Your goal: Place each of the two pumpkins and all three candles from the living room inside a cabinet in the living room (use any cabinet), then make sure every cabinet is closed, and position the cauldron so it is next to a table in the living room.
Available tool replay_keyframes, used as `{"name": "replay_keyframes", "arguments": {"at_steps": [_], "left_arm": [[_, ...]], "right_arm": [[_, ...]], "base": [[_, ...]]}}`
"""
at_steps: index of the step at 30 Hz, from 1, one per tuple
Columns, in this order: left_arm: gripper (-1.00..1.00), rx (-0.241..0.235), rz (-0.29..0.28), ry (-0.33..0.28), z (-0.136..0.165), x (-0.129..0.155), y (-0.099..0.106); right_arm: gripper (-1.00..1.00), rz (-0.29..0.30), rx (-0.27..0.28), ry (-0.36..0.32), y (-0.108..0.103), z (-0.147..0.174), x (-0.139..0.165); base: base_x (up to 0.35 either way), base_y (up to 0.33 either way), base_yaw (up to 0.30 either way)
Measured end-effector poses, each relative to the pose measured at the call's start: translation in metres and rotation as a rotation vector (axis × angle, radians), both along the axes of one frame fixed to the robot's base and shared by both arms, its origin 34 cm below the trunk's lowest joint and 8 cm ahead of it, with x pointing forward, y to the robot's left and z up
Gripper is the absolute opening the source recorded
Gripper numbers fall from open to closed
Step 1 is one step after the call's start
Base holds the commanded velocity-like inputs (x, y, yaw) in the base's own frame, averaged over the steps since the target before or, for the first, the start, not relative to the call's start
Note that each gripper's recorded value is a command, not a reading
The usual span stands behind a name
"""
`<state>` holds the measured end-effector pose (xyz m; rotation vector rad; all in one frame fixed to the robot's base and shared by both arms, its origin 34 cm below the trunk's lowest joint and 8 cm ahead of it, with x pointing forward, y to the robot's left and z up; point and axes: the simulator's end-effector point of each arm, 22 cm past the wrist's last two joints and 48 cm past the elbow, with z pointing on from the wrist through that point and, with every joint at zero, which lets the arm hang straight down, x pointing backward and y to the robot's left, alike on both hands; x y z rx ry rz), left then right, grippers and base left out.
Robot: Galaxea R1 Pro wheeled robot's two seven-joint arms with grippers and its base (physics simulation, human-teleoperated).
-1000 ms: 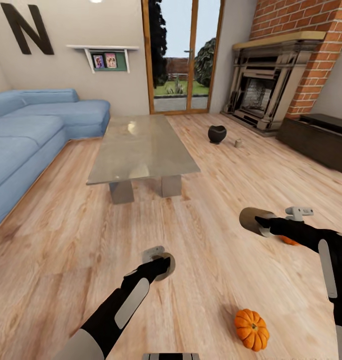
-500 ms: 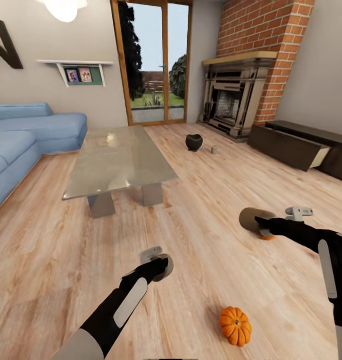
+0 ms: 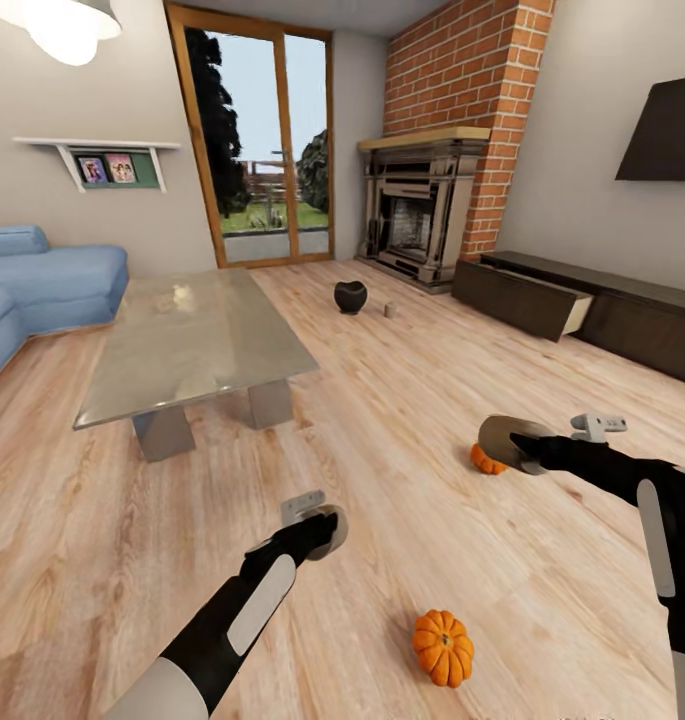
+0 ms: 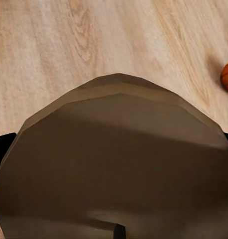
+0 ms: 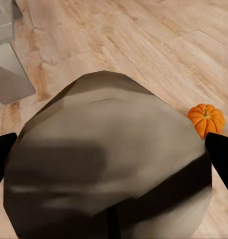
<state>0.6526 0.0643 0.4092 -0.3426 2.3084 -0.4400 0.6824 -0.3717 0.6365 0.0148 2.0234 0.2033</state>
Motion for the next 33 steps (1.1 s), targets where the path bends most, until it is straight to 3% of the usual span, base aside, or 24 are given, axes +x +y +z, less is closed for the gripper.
{"name": "replay_keyframes", "arguments": {"at_steps": [12,33], "left_arm": [[-1.0,0.012,0.007,0.003,-0.001,0.0,0.004],[-1.0,0.021,0.024,0.004,-0.002,0.003,0.016]], "right_arm": [[-1.0,0.001,0.003,0.007,0.001,-0.003,-0.001],[-1.0,-0.005,0.006,0.026,0.001,-0.004,-0.002]], "base": [[0.0,-0.298,-0.037],[0.0,-0.348,-0.259]]}}
